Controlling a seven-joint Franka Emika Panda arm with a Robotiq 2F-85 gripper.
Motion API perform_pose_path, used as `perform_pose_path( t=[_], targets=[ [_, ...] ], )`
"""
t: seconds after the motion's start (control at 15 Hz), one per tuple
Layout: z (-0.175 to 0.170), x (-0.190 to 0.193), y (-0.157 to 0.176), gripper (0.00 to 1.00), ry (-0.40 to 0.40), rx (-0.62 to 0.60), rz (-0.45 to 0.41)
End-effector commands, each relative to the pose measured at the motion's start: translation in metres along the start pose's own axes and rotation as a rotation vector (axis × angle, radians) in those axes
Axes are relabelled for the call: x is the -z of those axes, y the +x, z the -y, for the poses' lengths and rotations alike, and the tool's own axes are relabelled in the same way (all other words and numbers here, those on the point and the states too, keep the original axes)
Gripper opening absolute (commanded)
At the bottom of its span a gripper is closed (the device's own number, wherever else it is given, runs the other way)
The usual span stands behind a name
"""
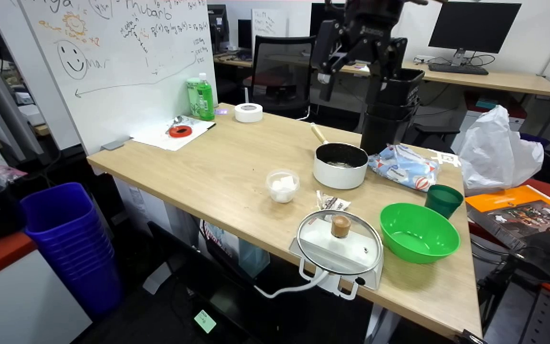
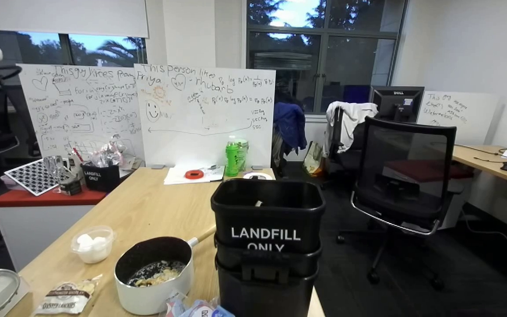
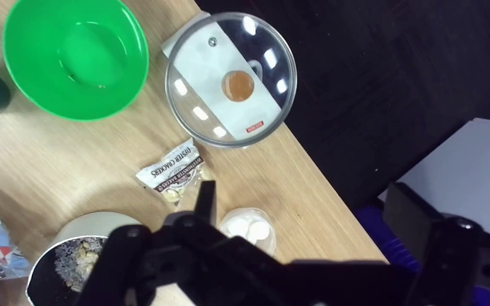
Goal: Pick up the two objects from the bowl and put them in the pot.
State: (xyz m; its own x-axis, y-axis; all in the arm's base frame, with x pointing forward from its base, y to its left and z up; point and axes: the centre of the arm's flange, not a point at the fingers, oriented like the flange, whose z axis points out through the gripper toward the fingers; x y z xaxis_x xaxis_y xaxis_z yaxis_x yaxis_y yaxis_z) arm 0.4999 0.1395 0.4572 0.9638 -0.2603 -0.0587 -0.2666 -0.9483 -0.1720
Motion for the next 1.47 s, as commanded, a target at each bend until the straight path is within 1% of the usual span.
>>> perform_pose_path(
  t=[0.0,0.33,0.4,0.53,0.73,1.0,1.13,1.4],
  targets=[
    [0.013,-0.021,0.047,1.0,0.006,-0.149,-0.008],
    [0.023,-0.067,0.107,1.0,-0.066,-0.383,-0.015],
    [0.008,-0.064,0.085,1.0,-0.048,-0.322,-0.019],
    [0.01,-0.074,0.091,1.0,-0.055,-0.332,-0.011],
    [0.012,-0.064,0.089,1.0,-0.049,-0.329,-0.024],
    [0.011,-0.065,0.088,1.0,-0.05,-0.329,-0.023],
    [0.014,-0.071,0.095,1.0,-0.029,-0.369,-0.026],
    [0.016,-0.102,0.116,1.0,0.031,-0.534,-0.047]
  ],
)
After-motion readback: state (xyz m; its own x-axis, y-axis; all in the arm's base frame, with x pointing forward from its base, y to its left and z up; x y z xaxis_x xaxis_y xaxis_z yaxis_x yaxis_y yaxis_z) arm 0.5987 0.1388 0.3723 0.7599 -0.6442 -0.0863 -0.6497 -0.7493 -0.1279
